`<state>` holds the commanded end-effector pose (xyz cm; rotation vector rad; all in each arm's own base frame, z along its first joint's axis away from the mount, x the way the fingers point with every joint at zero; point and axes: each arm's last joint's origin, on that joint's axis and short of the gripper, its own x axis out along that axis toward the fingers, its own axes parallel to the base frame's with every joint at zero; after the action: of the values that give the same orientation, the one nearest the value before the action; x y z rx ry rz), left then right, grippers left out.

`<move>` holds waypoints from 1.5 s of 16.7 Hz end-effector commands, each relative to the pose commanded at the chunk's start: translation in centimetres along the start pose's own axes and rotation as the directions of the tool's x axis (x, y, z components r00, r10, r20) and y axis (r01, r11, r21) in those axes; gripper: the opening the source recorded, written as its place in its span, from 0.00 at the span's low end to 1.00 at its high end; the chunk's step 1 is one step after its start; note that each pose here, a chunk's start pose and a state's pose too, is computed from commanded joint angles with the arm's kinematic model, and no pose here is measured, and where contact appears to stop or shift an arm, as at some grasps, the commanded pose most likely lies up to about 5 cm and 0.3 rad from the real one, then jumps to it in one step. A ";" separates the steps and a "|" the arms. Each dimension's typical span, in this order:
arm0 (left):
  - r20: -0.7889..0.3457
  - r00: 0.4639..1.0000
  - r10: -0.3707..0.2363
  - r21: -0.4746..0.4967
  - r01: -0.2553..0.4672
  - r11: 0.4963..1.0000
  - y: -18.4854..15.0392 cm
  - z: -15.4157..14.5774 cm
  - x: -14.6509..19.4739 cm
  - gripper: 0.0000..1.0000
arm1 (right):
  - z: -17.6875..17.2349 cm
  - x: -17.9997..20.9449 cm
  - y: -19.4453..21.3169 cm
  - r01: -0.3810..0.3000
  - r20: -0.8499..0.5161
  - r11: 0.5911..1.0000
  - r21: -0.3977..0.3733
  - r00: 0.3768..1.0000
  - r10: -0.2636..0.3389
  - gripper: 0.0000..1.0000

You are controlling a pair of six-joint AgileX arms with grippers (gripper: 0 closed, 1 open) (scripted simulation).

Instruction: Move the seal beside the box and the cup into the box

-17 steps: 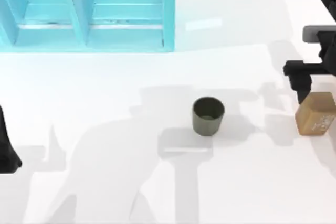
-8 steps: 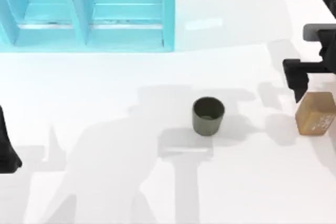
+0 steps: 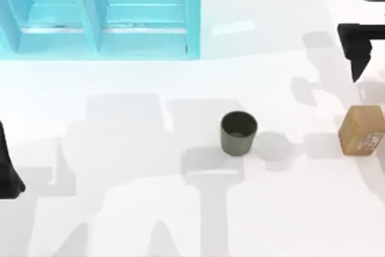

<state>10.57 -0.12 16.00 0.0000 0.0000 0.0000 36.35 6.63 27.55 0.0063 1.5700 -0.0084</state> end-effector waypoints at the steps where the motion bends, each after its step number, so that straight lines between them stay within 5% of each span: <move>1: 0.000 1.000 0.000 0.000 0.000 1.000 0.0 0.0 0.0 1.00 | -0.1 -0.8 0.0 0.000 0.001 1.000 0.000 1.000 0.000 1.00; 9: 0.000 1.000 0.000 0.000 0.000 1.000 0.0 0.0 0.0 1.00 | 0.3 -0.5 1.7 0.002 -0.007 1.000 -0.003 1.000 -0.002 1.00; 17: 0.000 1.000 0.000 0.000 0.000 1.000 0.0 0.0 0.0 1.00 | -0.3 5.2 16.0 -0.002 -0.003 1.000 0.001 1.000 0.002 1.00; 25: 0.000 1.000 0.000 0.000 0.000 1.000 0.0 0.0 0.0 1.00 | -0.4 6.8 16.7 -0.001 -0.005 1.000 0.001 1.000 0.001 1.00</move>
<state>10.57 -0.12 16.00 0.0000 0.0000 0.0000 36.13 23.36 20.77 0.0078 1.5748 -0.0082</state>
